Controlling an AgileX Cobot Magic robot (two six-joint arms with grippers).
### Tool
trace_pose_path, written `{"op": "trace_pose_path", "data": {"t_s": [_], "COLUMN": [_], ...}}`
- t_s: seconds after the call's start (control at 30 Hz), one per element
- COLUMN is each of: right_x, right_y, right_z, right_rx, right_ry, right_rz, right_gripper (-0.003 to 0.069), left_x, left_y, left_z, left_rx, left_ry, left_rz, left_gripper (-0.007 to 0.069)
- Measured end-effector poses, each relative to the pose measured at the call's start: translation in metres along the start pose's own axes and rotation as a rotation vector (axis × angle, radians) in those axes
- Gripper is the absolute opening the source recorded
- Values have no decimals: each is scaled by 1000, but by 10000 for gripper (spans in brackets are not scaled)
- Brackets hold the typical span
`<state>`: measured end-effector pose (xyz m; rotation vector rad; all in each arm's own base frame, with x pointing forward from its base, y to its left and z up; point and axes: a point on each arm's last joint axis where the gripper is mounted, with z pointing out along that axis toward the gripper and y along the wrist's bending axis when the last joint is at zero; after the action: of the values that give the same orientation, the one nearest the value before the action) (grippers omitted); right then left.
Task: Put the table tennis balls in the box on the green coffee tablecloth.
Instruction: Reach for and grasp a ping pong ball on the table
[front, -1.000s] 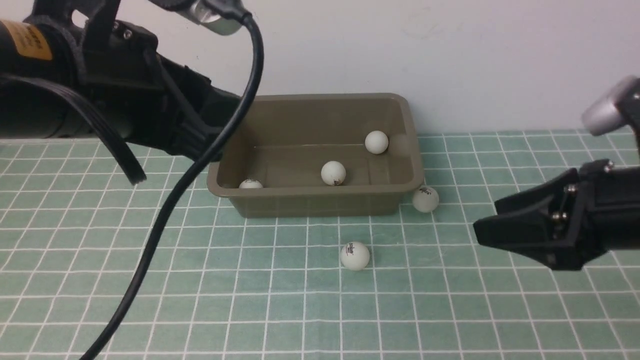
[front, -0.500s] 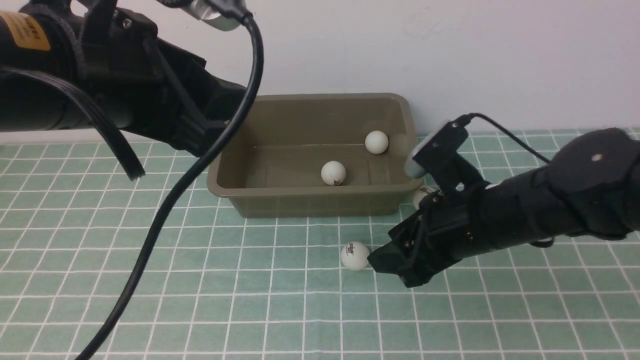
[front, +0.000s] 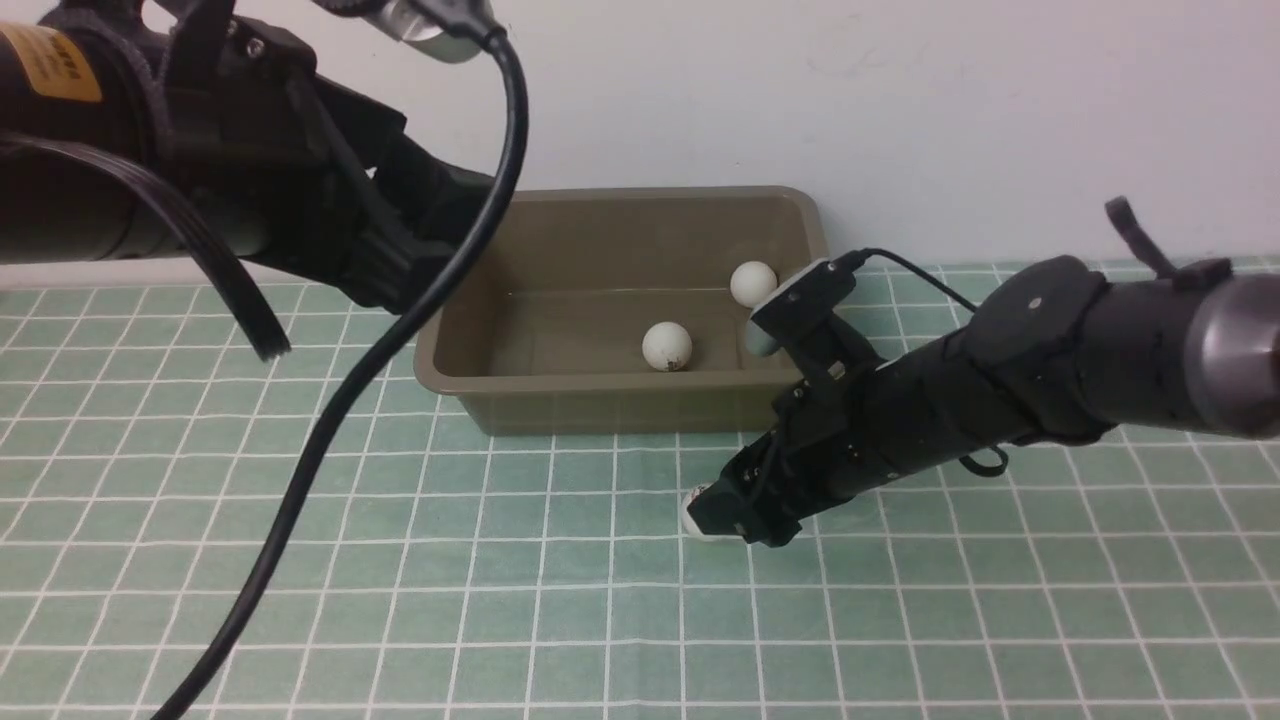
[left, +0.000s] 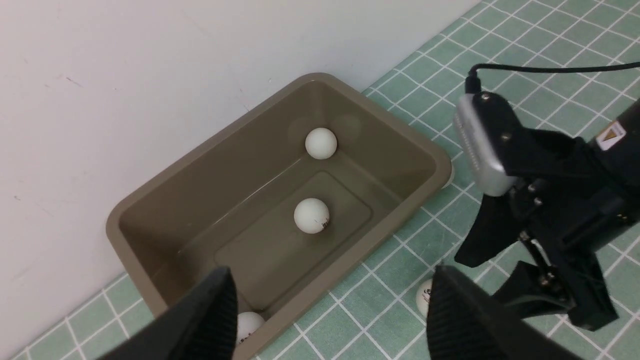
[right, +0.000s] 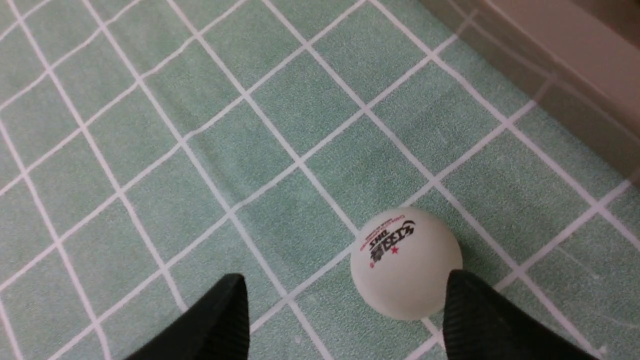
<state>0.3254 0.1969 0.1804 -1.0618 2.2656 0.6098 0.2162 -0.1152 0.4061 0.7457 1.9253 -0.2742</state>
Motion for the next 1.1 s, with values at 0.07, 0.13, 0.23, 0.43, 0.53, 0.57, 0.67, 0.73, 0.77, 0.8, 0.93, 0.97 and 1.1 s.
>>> {"op": "trace_pose_path", "data": {"t_s": [0.07,0.13,0.23,0.43,0.53,0.57,0.67,0.73,0.77,0.8,0.93,0.97,1.1], "right_x": [1,4,7,11,12,14,16,17,16,16,16,16,16], "right_y": [-2,-5,-7,-9,-10,-11,-13,-14,-14,-14,-16,-16,-16], "right_z": [5,10,16,24,29,32,37,37,37,37,38,38,37], "right_rx": [0,6,11,3,-5,-6,1,5,6,9,24,25,31], "right_ry": [6,16,26,26,17,17,17,17,14,11,6,5,3], "right_rz": [6,13,21,31,47,53,67,69,74,77,85,85,86], "right_gripper": [472,472,472,472,472,472,472,472,472,471,435,419,355], "left_x": [0,0,0,0,0,0,0,0,0,0,0,0,0], "left_y": [0,0,0,0,0,0,0,0,0,0,0,0,0], "left_z": [0,0,0,0,0,0,0,0,0,0,0,0,0], "left_rx": [0,0,0,0,0,0,0,0,0,0,0,0,0], "left_ry": [0,0,0,0,0,0,0,0,0,0,0,0,0], "left_rz": [0,0,0,0,0,0,0,0,0,0,0,0,0], "left_gripper": [459,459,459,459,459,459,459,459,459,459,459,459,459]}}
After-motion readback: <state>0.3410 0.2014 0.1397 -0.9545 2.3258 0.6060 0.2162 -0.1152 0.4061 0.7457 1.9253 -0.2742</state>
